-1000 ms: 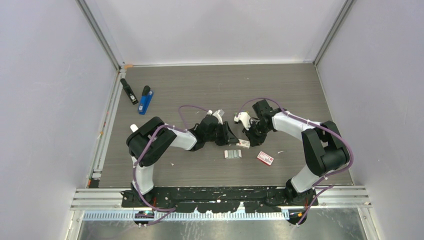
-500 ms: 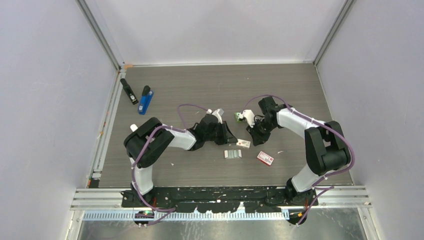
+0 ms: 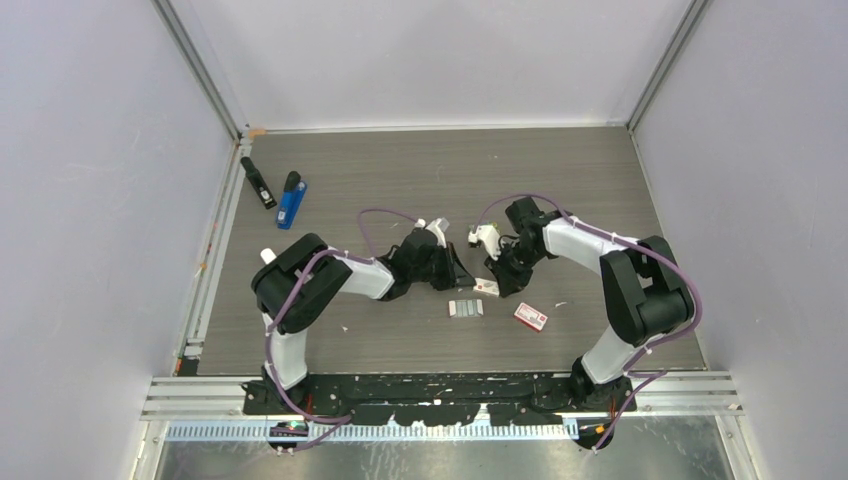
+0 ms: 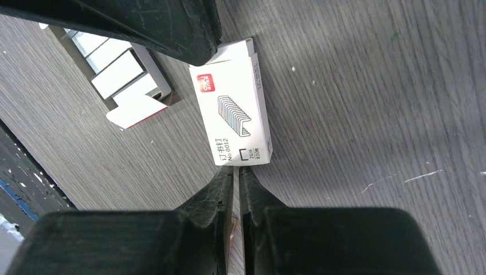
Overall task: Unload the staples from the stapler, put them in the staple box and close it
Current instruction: Close the staple box at the center of the board.
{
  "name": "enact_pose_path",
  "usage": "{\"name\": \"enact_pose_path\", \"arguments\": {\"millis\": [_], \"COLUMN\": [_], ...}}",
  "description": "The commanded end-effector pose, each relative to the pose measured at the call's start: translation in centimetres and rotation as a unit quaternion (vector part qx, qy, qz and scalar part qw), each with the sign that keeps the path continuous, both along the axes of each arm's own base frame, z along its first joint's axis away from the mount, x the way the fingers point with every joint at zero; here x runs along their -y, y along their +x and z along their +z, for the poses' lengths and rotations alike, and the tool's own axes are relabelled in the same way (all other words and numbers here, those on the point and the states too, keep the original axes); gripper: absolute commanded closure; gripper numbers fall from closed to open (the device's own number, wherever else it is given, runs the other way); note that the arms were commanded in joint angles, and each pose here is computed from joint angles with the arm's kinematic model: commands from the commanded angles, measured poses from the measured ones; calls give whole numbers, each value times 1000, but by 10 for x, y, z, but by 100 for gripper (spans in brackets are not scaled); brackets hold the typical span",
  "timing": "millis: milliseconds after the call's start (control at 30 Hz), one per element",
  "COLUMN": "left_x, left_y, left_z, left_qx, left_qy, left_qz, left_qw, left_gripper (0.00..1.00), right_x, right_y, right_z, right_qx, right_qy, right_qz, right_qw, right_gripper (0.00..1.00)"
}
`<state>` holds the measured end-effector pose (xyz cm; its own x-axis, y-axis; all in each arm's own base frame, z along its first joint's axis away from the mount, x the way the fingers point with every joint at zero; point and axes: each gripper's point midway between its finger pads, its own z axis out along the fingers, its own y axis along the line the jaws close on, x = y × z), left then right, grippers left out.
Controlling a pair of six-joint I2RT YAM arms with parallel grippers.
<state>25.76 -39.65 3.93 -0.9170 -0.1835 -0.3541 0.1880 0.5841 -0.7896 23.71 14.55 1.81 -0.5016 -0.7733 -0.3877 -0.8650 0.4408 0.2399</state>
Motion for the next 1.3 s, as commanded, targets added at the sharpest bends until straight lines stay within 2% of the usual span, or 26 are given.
{"name": "enact_pose_path", "arguments": {"millis": [0, 367, 567, 833, 967, 1133, 1267], "left_x": [13, 19, 12, -26, -56, -107, -138], "left_y": [5, 5, 5, 3, -6, -21, -37], "left_z": [12, 20, 28, 63, 94, 124, 132], "left_qx": [9, 10, 20, 82, 148, 219, 247], "left_qy": [-25, -32, -23, 28, 50, 85, 103], "left_qz": [-10, -17, -14, 4, 8, 33, 34], "left_qw": [1000, 999, 999, 996, 988, 971, 963], "left_gripper": [94, 92, 85, 69, 65, 47, 23], "right_x": [-10, -10, -3, 22, 33, 34, 31], "right_y": [16, 18, 19, 25, 20, -7, -24], "right_z": [8, 5, 13, 62, 106, 140, 162], "right_qx": [24, 27, 39, 73, 103, 123, 109], "right_qy": [16, 11, 4, 44, 90, 120, 138], "right_qz": [-12, -16, -14, -48, -51, -34, -44], "right_qw": [1000, 999, 999, 995, 989, 985, 983], "right_gripper": [86, 86, 85, 83, 81, 72, 69]}}
